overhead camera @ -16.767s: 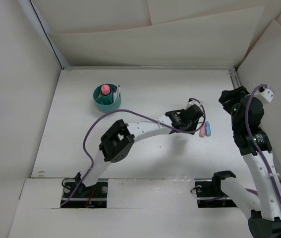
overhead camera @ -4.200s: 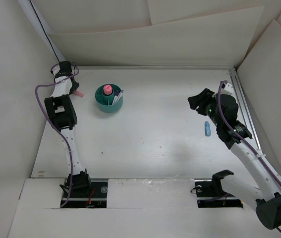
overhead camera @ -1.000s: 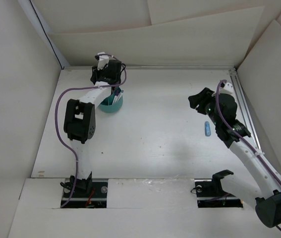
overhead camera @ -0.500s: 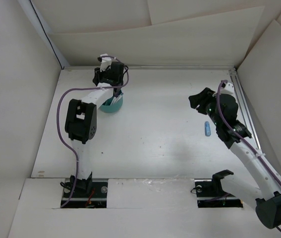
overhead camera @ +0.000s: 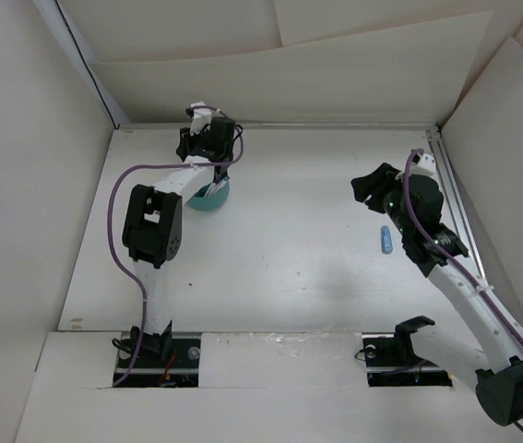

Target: Sort the stationery into containers

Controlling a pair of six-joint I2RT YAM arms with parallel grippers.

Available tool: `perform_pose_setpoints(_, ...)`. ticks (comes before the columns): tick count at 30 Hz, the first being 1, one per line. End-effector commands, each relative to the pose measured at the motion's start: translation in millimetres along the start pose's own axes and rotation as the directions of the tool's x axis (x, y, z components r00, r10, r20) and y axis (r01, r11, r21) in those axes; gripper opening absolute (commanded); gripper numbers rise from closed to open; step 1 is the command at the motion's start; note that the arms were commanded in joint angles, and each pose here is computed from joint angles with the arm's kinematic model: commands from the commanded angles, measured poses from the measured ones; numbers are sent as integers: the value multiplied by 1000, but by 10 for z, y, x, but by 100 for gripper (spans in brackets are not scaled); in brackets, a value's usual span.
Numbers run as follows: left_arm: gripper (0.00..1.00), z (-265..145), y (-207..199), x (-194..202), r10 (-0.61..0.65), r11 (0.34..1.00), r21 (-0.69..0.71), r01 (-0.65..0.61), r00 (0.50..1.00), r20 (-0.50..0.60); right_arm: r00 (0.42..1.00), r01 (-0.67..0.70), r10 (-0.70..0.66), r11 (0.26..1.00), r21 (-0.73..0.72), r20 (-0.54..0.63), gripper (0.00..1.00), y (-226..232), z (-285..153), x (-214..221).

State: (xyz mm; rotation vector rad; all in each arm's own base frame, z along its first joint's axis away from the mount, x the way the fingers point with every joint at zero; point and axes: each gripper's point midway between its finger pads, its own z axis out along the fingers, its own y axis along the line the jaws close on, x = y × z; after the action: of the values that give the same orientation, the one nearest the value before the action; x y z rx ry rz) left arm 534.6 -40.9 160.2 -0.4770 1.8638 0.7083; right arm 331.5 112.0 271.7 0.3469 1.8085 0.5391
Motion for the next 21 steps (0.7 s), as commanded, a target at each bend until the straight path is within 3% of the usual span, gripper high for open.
perform_pose_setpoints(1,19,-62,69,-46,-25,1000,-13,25,1000,11,998,2,1,999,-46,63,59,139,-44,-178)
perform_pose_setpoints(6,22,-77,76,-19,-36,999,-7,36,999,2,997,1,3,999,-52,72,59,153,-71,-205)
perform_pose_setpoints(11,33,-115,86,8,-67,998,7,67,998,-19,997,1,4,998,-64,74,59,178,-97,-218)
perform_pose_setpoints(21,43,-247,73,-73,-84,996,29,84,996,-9,997,0,6,998,-70,82,59,190,-121,-241)
